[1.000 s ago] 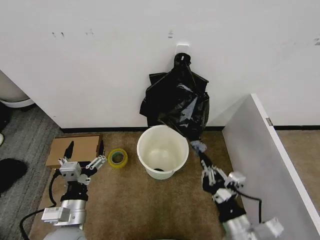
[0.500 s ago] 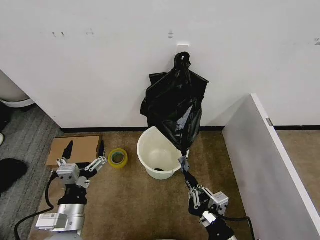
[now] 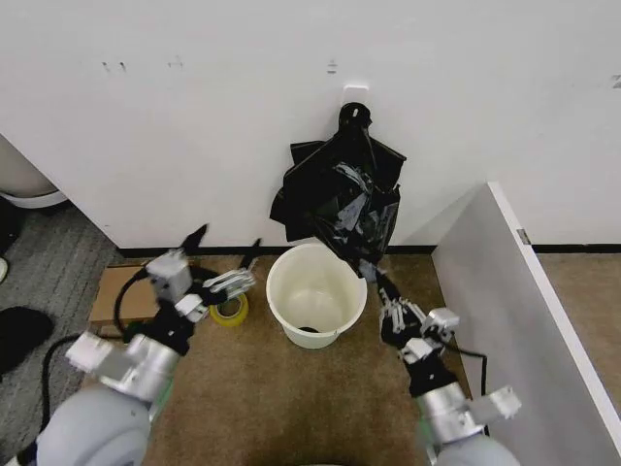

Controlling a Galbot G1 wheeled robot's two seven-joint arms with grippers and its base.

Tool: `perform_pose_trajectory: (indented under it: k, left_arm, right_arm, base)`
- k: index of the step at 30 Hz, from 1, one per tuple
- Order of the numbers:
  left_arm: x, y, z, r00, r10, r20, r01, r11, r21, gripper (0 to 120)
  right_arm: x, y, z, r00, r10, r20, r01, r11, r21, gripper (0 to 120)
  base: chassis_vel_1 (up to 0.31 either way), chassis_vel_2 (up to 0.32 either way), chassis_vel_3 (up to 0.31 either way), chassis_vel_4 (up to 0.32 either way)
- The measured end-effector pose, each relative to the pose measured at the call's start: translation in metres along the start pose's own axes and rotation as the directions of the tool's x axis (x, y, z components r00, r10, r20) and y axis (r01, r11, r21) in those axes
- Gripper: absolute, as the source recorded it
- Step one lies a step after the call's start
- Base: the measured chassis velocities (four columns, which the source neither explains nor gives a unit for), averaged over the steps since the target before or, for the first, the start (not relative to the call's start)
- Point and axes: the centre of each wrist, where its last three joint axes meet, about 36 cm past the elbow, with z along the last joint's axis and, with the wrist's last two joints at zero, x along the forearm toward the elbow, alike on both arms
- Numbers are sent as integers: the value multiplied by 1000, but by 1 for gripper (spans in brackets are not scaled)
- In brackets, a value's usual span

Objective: Place the garbage bag over the trash bin.

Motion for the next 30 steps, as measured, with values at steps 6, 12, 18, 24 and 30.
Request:
perform_pose_trajectory:
  k: [6, 12, 18, 24, 30]
  left_arm:
    - [-67, -6, -8, 990, 135, -34, -131, 987, 97, 100]
    - [-117, -9, 2, 980, 188, -60, -182, 979, 95, 100]
    - [-141, -15, 1, 938, 340, -66, -337, 940, 57, 100]
    - [-145, -14, 2, 933, 352, -79, -349, 936, 44, 100]
    - [-152, -12, 7, 934, 340, -106, -341, 940, 12, 98]
  right_arm:
    - [0, -2, 4, 1000, 15, 3, -15, 1000, -9, 0]
    - [3, -2, 9, 1000, 20, 5, -20, 1000, 4, 0]
    - [5, -6, 13, 999, 36, 5, -36, 999, 2, 0]
    - [5, -6, 14, 999, 38, 7, -38, 999, 0, 0]
    - [5, -5, 14, 999, 38, 11, -38, 999, -6, 0]
  base:
    - [0, 0, 0, 0]
    - [0, 0, 0, 0]
    - [0, 0, 0, 0]
    - [0, 0, 0, 0]
    - [0, 0, 0, 0]
